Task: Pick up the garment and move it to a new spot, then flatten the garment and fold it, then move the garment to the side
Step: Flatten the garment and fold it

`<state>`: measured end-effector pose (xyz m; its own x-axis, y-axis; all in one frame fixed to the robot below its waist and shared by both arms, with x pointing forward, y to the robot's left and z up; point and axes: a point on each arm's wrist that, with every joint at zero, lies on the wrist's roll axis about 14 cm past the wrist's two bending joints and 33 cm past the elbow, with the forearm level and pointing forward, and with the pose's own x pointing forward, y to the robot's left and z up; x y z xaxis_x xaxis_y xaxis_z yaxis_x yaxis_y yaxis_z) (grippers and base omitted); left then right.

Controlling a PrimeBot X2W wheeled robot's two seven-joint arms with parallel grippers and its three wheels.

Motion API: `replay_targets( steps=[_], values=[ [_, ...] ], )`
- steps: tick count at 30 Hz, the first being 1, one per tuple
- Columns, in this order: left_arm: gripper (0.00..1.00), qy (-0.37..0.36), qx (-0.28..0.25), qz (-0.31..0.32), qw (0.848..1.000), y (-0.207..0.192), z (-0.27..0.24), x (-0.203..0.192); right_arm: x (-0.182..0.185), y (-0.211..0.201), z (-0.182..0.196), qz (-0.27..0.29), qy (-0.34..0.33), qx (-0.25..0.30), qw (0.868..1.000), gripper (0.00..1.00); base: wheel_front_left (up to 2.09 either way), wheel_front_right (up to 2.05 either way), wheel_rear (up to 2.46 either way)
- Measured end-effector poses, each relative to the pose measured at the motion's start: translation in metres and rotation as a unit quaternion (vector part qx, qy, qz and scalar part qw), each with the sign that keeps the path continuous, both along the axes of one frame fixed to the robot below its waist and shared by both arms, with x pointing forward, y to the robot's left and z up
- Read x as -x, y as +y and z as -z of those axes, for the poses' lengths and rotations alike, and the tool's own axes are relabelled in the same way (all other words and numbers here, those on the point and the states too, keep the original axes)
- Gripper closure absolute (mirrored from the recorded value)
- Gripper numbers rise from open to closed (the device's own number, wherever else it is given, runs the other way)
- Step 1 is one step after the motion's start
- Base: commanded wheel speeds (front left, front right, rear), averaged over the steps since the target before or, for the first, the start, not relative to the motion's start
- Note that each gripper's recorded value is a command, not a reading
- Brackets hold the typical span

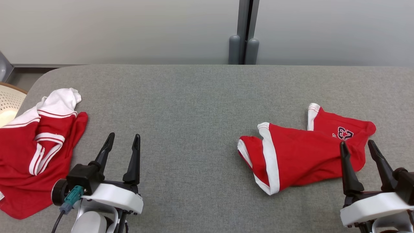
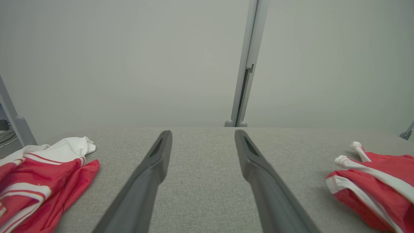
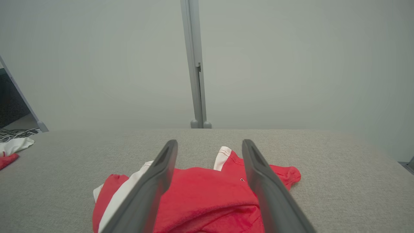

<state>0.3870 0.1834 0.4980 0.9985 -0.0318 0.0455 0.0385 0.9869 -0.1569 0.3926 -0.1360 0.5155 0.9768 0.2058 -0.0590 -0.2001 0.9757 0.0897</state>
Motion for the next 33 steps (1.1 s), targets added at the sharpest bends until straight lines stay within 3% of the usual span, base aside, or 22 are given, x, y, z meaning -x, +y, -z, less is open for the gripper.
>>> replay_targets(
  steps=[12, 16, 23, 30, 31, 32, 33],
  values=[
    [0.0, 0.008, -0.002, -0.004, 1.0, 0.002, 0.005, -0.001, -0.002, 0.004, 0.006, -0.005, 0.011, -0.004, 1.0, 0.0, 0.0, 0.0, 0.0],
    [0.0, 0.008, -0.003, -0.005, 1.0, 0.003, 0.005, -0.005, -0.004, 0.025, 0.022, -0.046, 0.046, 0.019, 0.998, 0.0, 0.0, 0.0, 0.0],
    [0.0, 0.012, 0.001, -0.004, 1.0, 0.002, 0.009, -0.017, -0.004, 0.084, 0.068, -0.169, 0.149, 0.072, 0.972, 0.0, 0.0, 0.0, 0.0],
    [0.0, 0.025, 0.006, -0.003, 1.0, -0.001, 0.019, -0.022, -0.009, 0.098, 0.096, -0.209, 0.198, 0.111, 0.951, 0.02, 0.0, 0.0, 0.0],
    [0.0, 0.027, 0.006, -0.003, 1.0, -0.001, 0.02, -0.022, -0.009, 0.097, 0.099, -0.21, 0.203, 0.114, 0.949, 0.56, 0.0, 0.0, 0.0],
    [0.0, 0.027, 0.006, -0.003, 1.0, -0.001, 0.02, -0.023, -0.01, 0.095, 0.102, -0.21, 0.208, 0.117, 0.948, 0.84, 0.0, 0.0, 0.0],
    [0.0, 0.027, 0.006, -0.003, 1.0, -0.001, 0.02, -0.024, -0.01, 0.094, 0.104, -0.208, 0.212, 0.121, 0.947, 1.0, 0.0, 0.0, 0.0]
  ],
)
